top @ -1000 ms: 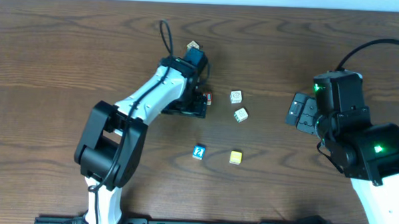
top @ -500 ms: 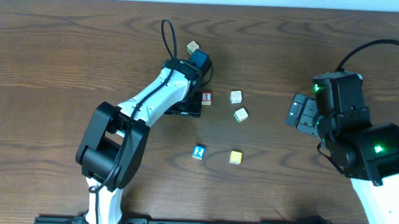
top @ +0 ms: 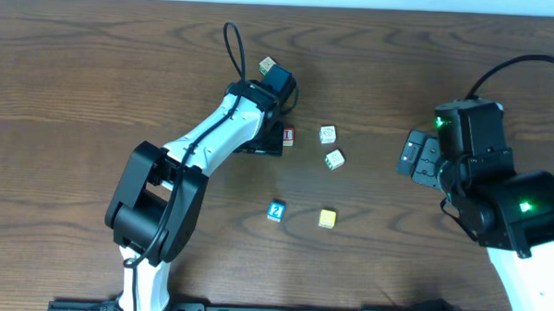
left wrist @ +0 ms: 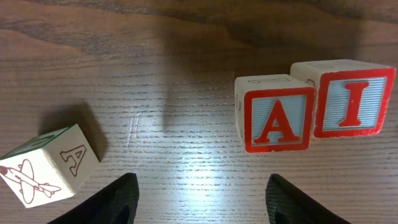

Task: Spell out Ai2

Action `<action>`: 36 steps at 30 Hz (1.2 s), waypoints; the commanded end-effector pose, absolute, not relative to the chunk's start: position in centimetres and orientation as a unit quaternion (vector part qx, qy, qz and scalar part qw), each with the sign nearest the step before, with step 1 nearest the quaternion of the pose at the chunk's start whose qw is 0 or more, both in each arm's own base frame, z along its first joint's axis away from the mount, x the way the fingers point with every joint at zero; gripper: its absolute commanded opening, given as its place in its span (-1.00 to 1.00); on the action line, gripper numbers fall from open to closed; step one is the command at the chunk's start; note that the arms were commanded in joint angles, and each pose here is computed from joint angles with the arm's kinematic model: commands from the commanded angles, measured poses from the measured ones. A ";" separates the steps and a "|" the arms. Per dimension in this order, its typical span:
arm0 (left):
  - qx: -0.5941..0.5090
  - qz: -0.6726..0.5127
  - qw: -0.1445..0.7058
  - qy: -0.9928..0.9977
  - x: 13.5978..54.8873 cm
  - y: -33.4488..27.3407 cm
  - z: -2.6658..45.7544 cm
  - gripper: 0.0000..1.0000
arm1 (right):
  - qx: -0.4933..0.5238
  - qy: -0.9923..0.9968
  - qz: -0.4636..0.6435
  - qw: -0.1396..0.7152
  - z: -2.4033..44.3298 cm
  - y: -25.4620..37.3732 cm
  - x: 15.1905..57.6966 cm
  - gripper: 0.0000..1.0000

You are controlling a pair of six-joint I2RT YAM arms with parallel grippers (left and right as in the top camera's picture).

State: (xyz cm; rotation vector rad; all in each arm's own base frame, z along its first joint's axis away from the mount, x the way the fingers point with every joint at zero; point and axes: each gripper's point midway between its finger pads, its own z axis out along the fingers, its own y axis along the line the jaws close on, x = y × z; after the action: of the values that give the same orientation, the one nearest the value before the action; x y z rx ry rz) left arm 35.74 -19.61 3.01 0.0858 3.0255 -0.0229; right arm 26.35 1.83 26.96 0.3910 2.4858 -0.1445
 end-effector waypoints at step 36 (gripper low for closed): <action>0.020 0.023 0.074 0.997 36.0 -18.3 1.0 0.63 | 0.156 0.936 -0.058 0.310 27.3 1.5 26.4 0.99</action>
State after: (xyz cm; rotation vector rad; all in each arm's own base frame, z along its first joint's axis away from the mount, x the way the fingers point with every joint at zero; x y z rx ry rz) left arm 35.93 -19.07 1.55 0.0710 2.9950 0.0076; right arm 26.35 1.83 26.96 0.3910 2.4858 -0.1445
